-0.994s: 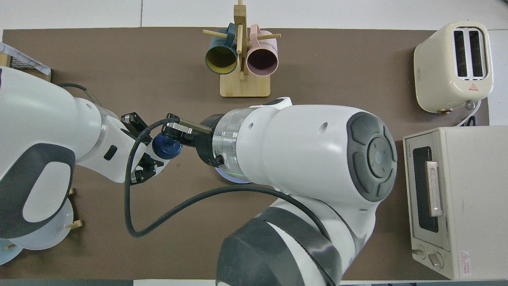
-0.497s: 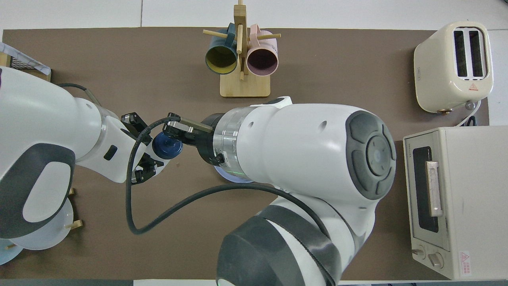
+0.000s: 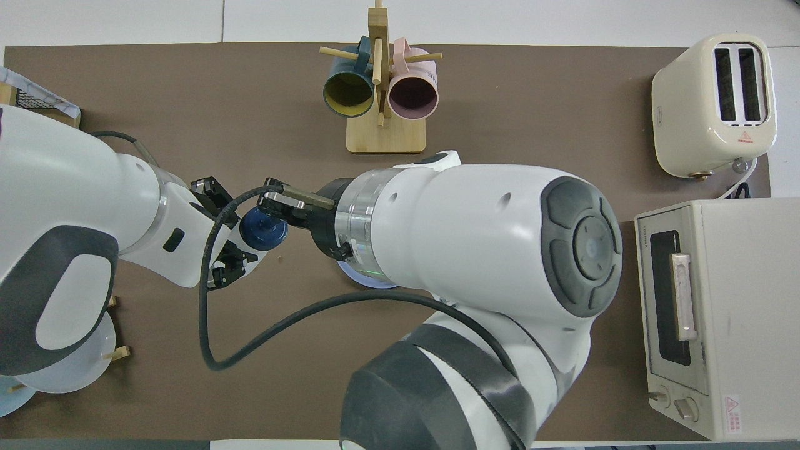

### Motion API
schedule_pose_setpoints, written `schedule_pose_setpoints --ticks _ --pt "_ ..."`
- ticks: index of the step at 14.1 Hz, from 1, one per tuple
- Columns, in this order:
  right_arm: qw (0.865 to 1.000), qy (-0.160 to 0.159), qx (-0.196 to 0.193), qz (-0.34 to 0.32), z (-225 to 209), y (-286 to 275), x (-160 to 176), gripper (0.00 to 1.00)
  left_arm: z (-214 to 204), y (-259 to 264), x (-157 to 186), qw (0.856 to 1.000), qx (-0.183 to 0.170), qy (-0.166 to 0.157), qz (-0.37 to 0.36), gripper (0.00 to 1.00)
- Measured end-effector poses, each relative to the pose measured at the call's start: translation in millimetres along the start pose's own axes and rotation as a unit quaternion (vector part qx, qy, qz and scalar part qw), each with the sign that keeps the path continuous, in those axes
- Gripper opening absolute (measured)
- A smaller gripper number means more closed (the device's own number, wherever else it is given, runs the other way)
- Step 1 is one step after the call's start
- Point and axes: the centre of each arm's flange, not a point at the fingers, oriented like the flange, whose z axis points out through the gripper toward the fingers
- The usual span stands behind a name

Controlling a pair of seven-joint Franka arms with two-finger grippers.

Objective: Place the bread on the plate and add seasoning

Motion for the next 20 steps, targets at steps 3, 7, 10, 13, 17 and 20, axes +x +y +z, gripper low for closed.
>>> schedule_pose_setpoints --ticks 3,7,10,13,17,20 --pt "1.000 0.009 0.007 0.001 1.8 -0.6 3.1 0.32 0.0 0.0 0.0 1.000 0.000 0.000 -0.002 0.38" --pt "1.000 0.010 0.007 0.002 6.3 0.5 4.7 0.32 -0.1 -0.1 0.0 1.000 0.000 0.000 -0.002 0.38" --pt "1.000 0.009 0.007 0.001 6.9 -0.1 3.2 0.31 -0.1 -0.1 0.0 1.000 0.001 0.000 -0.003 0.38" --pt "1.000 0.000 0.006 -0.009 13.5 -6.0 -11.2 0.30 -0.3 -0.4 -0.4 1.000 0.001 0.000 -0.003 0.38" --pt "1.000 -0.001 0.004 -0.012 16.6 -7.0 -14.8 0.29 -1.0 -0.7 -1.3 1.000 0.001 0.001 -0.006 0.38" --pt "1.000 0.000 0.004 -0.012 15.9 -6.7 -13.6 0.29 -1.0 -0.6 -1.1 1.000 0.001 0.001 -0.007 0.38"
